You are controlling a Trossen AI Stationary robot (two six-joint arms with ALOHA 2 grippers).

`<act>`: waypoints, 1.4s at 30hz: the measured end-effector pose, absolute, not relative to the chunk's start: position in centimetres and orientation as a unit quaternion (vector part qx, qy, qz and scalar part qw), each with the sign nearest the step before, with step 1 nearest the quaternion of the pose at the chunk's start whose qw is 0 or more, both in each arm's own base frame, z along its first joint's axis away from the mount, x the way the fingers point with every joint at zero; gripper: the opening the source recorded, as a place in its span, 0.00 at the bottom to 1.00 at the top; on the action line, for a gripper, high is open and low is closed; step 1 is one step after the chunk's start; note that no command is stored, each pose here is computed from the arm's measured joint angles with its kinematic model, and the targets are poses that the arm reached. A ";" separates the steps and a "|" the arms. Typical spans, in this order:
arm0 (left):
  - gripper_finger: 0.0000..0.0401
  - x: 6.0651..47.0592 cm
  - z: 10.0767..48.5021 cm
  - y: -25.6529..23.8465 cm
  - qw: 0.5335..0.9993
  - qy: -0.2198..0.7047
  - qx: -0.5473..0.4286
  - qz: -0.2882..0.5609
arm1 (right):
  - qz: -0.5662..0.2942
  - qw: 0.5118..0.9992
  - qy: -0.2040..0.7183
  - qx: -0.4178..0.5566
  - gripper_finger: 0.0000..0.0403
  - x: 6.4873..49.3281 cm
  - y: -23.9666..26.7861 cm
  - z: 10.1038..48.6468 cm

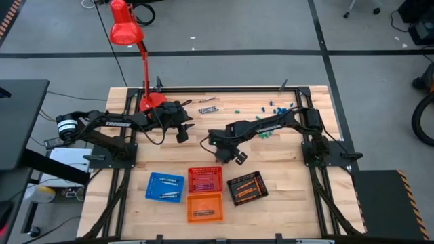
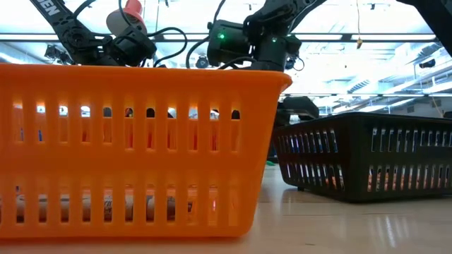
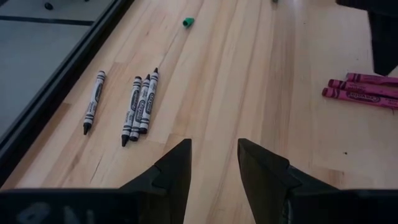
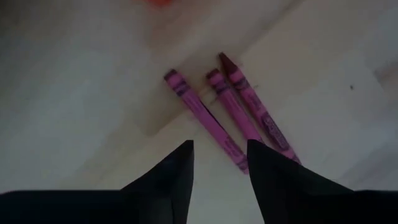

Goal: Sort crayons
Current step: Put the violet crayon into the red bin

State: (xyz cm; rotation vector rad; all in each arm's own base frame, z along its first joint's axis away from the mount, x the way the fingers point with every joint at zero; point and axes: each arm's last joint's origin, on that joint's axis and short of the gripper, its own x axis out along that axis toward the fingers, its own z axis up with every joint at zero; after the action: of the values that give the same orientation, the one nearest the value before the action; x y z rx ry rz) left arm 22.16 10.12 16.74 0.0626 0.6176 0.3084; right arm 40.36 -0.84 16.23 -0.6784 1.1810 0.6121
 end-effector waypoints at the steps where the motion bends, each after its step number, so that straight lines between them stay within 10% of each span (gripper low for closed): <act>1: 0.35 22.2 16.7 10.1 0.941 0.303 0.030 0.151 | 0.281 0.735 0.535 -0.308 0.38 40.3 -0.9 16.1; 19: 0.35 22.2 16.7 10.1 0.941 0.302 0.030 0.151 | 0.275 0.751 0.534 -0.275 0.36 39.2 -1.1 13.6; 35: 0.35 22.1 16.7 10.1 0.940 0.305 0.034 0.149 | 0.231 0.761 0.578 -0.182 0.05 38.5 -1.7 13.6; 42: 0.35 22.1 16.7 10.1 0.940 0.305 0.035 0.149 | 0.202 0.742 0.617 -0.168 0.07 38.0 -1.8 15.0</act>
State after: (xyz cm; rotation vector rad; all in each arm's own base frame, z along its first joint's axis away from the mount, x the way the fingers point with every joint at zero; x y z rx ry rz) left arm 22.15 10.11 16.72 0.0708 0.6215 0.3047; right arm 37.97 -1.84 15.05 -0.3676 1.3519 0.4435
